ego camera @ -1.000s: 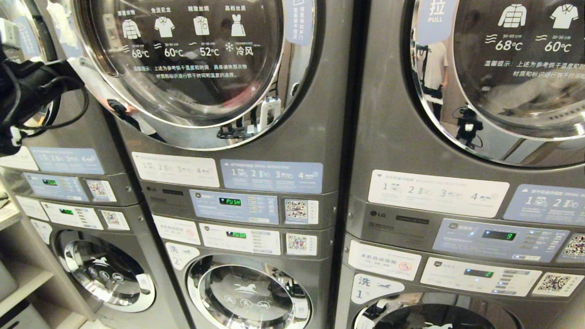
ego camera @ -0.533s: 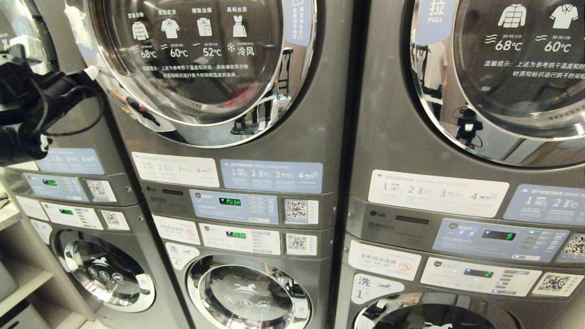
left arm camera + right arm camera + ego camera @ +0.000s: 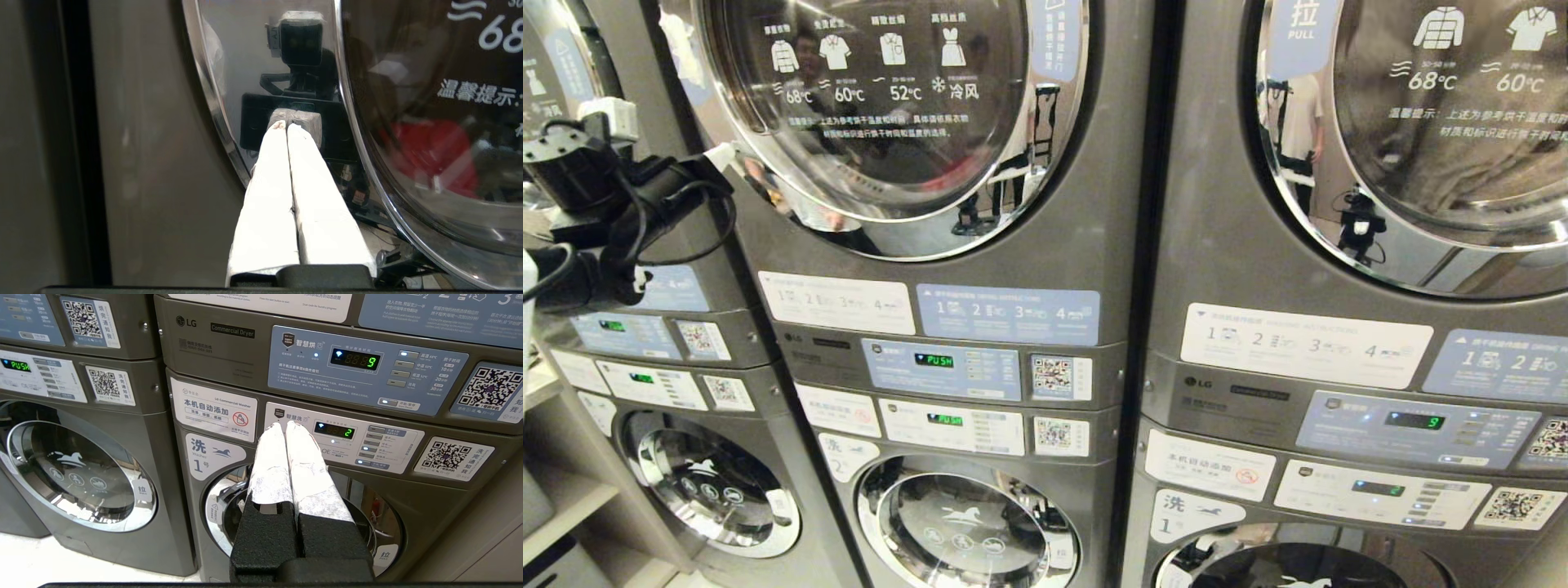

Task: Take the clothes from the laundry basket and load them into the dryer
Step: Close the dryer

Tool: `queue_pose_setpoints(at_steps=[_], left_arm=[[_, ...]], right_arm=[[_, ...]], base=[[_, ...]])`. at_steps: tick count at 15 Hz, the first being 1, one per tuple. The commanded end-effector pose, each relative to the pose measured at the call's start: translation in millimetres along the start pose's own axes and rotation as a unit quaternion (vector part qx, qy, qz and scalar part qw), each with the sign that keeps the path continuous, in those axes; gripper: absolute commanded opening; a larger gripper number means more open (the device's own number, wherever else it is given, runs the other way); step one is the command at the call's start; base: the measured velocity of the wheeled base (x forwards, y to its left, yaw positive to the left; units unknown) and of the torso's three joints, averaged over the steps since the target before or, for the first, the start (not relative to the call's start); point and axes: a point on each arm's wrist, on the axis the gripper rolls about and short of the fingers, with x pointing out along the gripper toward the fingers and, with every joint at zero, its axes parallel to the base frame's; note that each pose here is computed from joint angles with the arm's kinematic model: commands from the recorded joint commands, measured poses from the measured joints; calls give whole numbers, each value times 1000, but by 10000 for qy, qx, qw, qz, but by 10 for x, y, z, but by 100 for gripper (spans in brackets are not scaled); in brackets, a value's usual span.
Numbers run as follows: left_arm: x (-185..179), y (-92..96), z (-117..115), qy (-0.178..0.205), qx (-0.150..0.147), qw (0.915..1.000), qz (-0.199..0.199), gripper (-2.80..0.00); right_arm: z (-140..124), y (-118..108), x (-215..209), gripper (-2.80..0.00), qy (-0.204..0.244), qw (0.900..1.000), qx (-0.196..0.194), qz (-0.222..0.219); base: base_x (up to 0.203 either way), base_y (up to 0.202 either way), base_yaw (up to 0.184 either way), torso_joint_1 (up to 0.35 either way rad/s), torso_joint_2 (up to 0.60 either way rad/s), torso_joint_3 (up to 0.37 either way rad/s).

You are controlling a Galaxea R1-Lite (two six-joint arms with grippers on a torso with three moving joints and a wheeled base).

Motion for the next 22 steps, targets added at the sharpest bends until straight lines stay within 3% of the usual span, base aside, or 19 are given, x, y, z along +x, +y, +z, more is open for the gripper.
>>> queue_pose_setpoints(at_steps=[1,9,22], left_arm=[[30,-23,-76,39,-39,10000,-59,-280],[178,-253,-334,202,-192,9991,-324,-280],[212,-240,-558,368,-263,9985,-307,-280]], right_arm=[[1,0,-1,-280,-2,10000,-5,2],[1,0,-1,-280,-2,10000,10,2],[-3,0,1,-280,4,10000,-13,3]], base=[[0,0,0,0,0,0],[0,0,0,0,0,0],[0,0,0,0,0,0]])
